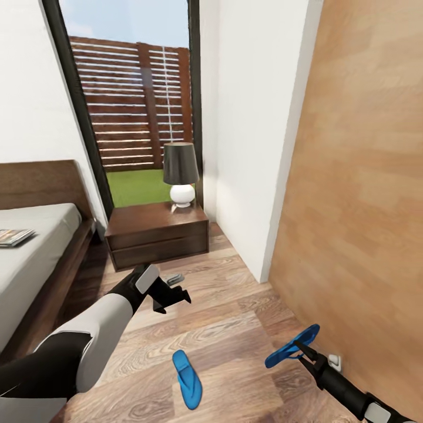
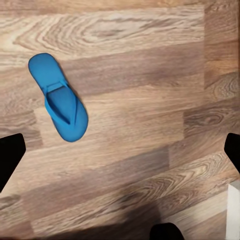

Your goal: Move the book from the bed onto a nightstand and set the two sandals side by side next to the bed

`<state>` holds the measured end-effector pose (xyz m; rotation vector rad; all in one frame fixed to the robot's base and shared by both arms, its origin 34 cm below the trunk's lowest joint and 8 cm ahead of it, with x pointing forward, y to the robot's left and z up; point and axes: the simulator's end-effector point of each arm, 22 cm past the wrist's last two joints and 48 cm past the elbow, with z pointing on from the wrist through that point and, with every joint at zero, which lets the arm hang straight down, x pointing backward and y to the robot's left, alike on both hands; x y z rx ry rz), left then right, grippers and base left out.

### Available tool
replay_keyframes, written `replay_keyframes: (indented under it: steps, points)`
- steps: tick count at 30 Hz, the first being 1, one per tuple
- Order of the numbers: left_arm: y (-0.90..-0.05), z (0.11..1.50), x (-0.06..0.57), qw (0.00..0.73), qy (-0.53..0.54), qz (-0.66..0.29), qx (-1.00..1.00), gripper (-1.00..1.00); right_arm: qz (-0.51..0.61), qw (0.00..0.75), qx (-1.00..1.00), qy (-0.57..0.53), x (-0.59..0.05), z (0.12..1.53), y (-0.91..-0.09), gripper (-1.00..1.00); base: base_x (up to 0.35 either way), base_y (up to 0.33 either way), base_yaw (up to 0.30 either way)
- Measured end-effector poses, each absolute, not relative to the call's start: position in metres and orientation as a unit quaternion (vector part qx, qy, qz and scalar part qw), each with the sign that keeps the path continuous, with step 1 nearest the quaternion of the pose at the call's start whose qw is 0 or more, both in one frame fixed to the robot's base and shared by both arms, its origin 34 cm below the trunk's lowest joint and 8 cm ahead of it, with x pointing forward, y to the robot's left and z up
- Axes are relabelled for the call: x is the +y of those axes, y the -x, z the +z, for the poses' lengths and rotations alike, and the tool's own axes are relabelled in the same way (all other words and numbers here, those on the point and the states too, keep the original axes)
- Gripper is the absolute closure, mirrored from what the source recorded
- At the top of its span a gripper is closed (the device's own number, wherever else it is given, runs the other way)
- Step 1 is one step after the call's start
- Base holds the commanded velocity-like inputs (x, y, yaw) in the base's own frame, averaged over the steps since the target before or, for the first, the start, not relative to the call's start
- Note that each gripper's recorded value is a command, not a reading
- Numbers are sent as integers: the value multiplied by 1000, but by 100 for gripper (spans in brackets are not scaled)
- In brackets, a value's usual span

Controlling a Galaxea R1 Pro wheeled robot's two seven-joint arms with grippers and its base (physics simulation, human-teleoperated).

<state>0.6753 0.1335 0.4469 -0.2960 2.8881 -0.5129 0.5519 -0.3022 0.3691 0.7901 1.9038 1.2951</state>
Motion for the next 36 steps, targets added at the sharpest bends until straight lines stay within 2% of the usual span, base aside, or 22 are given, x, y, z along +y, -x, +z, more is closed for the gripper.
replay_keyframes:
  steps: [11, 24, 36]
  points:
    - [-667, 438, 135, 84, 102, -169, 977, -100, 499, 345, 734, -304, -302, 369, -552, 100, 0, 85, -177]
    - [-666, 435, 143, 82, 106, -161, 978, -100, 499, 343, 735, -305, -302, 369, -552, 100, 0, 4, -10]
    - [-651, 422, 198, 43, 210, -105, 971, -100, 496, 347, 735, -307, -310, 370, -552, 100, 0, 0, 0]
